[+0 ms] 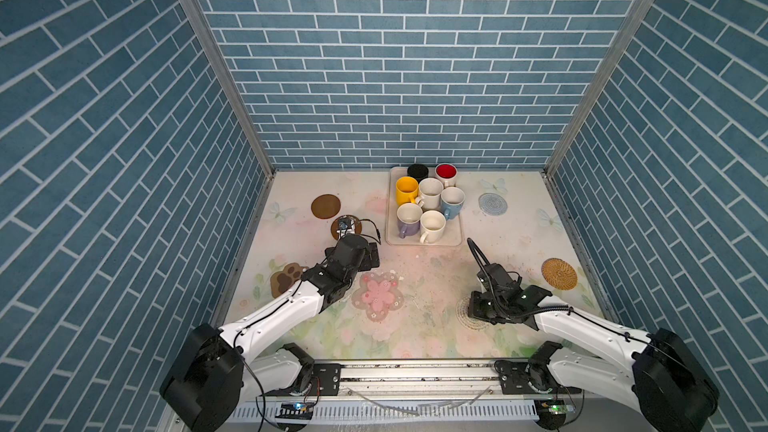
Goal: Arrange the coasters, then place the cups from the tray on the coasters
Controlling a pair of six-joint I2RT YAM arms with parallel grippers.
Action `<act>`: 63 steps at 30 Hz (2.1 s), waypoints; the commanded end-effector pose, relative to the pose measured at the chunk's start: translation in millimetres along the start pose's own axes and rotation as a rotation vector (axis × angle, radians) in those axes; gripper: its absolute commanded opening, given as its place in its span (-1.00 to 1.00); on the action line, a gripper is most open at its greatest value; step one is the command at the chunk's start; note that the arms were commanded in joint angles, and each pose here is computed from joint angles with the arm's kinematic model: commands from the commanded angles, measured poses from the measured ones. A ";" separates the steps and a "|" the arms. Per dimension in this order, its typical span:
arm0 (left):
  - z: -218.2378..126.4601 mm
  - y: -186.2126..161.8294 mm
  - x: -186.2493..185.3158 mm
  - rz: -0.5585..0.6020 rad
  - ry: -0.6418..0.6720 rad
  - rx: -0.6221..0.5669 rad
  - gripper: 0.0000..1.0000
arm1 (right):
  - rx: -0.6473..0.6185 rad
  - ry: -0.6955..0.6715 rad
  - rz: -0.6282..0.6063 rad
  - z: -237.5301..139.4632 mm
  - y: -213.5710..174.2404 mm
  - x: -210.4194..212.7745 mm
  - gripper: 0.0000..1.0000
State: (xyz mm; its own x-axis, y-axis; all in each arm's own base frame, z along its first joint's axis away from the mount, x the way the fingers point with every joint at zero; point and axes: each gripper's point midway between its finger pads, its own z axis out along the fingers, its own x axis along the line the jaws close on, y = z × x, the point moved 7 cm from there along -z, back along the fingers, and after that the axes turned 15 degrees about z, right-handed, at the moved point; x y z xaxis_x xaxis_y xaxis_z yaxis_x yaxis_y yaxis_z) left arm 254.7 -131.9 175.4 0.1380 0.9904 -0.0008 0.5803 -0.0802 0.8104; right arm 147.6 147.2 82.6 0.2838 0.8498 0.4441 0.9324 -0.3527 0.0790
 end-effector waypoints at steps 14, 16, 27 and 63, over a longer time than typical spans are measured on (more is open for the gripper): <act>-10.4 -34.4 6.5 -0.038 -0.035 0.096 0.99 | 0.108 0.059 -0.067 53.3 15.6 76.5 -1.00; -11.7 -37.5 8.9 -0.040 -0.025 0.112 0.98 | 0.124 0.066 -0.091 58.6 13.5 88.9 -1.00; -13.0 -58.7 11.4 -0.033 -0.027 0.220 0.63 | 0.129 0.084 -0.144 63.9 7.5 114.8 -1.00; 4.1 -121.3 -11.2 -0.033 -0.220 0.438 0.33 | -0.090 0.156 -0.320 -40.0 20.2 123.5 0.18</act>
State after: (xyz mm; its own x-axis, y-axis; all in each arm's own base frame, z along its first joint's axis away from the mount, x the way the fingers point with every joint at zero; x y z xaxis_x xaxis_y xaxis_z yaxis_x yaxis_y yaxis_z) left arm 194.7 -129.8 83.0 0.2359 0.9594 -0.1549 0.8396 -0.1209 0.5295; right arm 196.4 240.1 180.3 -0.0551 0.8262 0.5607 0.9456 -0.1371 0.2950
